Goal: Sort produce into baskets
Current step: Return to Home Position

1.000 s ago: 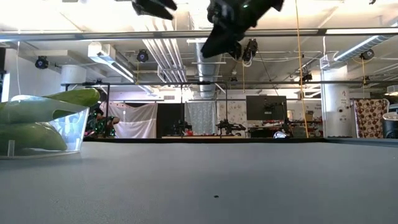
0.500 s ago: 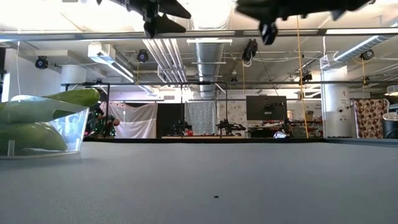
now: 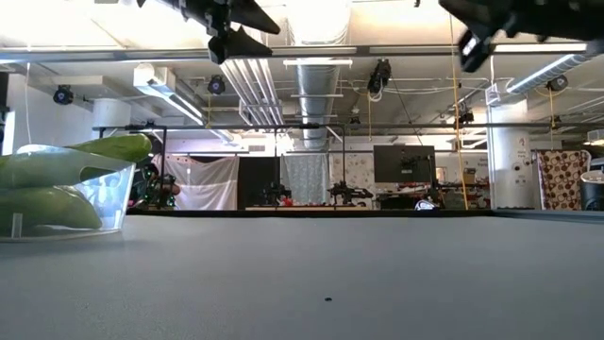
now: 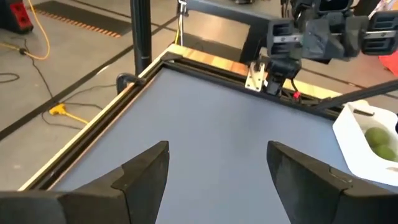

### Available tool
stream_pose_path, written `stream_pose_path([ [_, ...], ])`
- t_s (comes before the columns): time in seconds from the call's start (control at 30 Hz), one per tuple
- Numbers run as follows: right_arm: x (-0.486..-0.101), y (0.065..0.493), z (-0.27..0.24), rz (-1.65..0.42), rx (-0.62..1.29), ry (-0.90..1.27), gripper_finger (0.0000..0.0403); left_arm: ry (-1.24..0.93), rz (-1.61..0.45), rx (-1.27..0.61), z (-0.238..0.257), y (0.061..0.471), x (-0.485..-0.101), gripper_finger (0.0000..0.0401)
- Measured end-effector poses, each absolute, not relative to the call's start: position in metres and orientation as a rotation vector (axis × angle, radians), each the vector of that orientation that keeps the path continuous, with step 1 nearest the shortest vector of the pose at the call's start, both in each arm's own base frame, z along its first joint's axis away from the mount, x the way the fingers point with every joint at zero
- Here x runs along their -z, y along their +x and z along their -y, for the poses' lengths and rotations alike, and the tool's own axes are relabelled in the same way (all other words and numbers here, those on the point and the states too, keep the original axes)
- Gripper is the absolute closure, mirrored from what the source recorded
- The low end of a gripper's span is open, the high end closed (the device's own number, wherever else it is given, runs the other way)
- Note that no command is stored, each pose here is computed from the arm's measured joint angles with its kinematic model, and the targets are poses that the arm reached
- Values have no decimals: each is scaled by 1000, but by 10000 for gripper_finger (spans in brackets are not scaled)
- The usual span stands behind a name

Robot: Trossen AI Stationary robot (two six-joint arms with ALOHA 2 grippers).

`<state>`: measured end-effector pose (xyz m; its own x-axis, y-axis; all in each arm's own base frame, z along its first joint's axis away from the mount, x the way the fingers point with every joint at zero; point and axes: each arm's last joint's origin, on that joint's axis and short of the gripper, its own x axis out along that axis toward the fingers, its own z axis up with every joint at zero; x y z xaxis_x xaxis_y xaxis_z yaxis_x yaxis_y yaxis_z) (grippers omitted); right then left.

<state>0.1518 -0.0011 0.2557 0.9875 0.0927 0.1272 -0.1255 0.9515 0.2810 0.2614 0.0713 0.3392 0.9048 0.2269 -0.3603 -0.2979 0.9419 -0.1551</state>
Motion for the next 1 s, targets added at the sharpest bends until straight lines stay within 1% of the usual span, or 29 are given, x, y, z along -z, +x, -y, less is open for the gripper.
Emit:
stream_pose_path([
  [0.1,-247,134,-2,178,-70,278,351,-218,-356,-255,-69,255,-341,148],
  [0.2,-239,113,-6,278,-149,236,351,-224,-326,-198,-65,248,-343,148],
  [0.3,-227,102,-9,355,-197,194,351,-238,-257,-164,-62,240,-344,148],
  [0.4,-211,95,-11,432,-229,134,351,-282,-216,-168,-59,230,-336,148],
  [0.47,-210,92,-13,434,-263,118,351,-314,-211,-171,-58,224,-327,148],
  [0.53,-206,92,-13,395,-275,115,351,-333,-201,-169,-55,216,-318,148],
  [0.67,-199,93,-12,319,-248,137,351,-354,-150,-104,-50,202,-307,148],
  [0.73,-189,97,-11,212,-169,147,351,-362,-117,-85,-47,196,-305,148],
  [0.83,-168,100,-6,8,11,157,351,-353,-90,-54,-42,183,-303,148],
  [0.9,-165,102,-5,-30,69,179,351,-340,-72,-4,-37,172,-301,148],
  [1.0,-167,105,-4,-67,82,131,351,-292,-37,83,-27,156,-299,148],
])
